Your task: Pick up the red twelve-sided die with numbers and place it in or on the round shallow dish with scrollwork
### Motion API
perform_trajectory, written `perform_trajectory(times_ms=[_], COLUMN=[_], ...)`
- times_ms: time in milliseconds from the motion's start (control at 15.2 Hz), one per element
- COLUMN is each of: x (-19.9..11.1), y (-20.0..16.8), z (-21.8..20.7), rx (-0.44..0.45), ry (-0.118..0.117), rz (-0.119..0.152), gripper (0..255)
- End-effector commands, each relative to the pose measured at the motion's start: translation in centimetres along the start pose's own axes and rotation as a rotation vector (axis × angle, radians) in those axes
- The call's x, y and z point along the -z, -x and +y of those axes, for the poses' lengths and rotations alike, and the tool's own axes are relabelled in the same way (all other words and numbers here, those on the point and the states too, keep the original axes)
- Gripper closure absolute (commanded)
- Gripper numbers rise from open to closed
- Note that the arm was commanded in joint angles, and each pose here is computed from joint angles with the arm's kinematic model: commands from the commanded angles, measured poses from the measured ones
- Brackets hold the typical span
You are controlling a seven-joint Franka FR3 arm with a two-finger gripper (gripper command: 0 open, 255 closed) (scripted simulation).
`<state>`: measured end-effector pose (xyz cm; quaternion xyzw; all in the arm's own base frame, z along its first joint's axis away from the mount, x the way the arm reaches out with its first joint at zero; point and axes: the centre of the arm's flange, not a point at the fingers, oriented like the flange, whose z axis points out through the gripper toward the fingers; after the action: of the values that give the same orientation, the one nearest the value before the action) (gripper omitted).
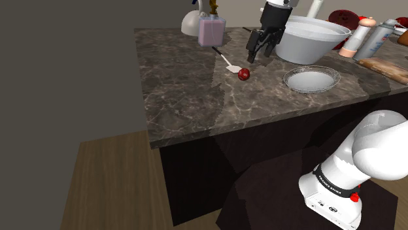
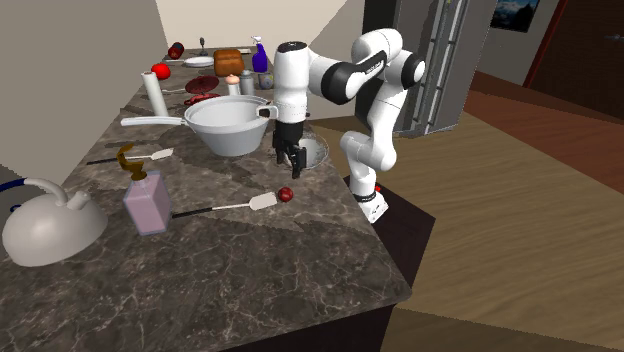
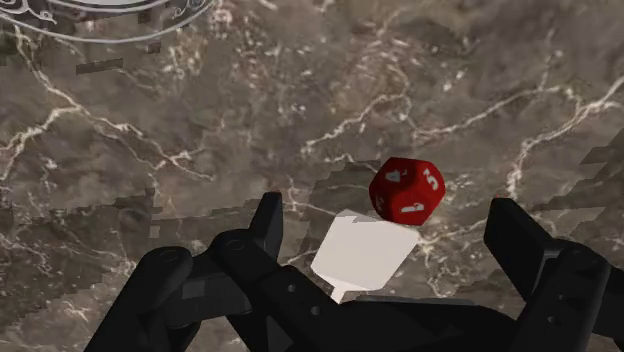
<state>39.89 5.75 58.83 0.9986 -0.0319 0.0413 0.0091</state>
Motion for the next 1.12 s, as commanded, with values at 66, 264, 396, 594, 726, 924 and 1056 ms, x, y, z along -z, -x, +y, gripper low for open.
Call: perform_trajectory(times_ms=[66,264,396,594,726,924,1056], x=[-2.5,-4.1,-5.2,-6.5,-6.5,-6.5,-6.5], y=[-2.0,-2.0,-1.9,-1.9,-1.9,-1.9,-1.9], z=[-2.4,-2.4,-2.4,-2.4,-2.4,-2.4,-2.4], rx=[-0.009,-0.009,-0.009,-0.009,-0.009,-0.009,-0.009], ry=[-0.004,-0.004,-0.004,-0.004,-0.004,-0.004,-0.004], rz=[-0.036,-0.036,-0.036,-0.036,-0.036,-0.036,-0.036], gripper=[0,0,0,0,0,0,0])
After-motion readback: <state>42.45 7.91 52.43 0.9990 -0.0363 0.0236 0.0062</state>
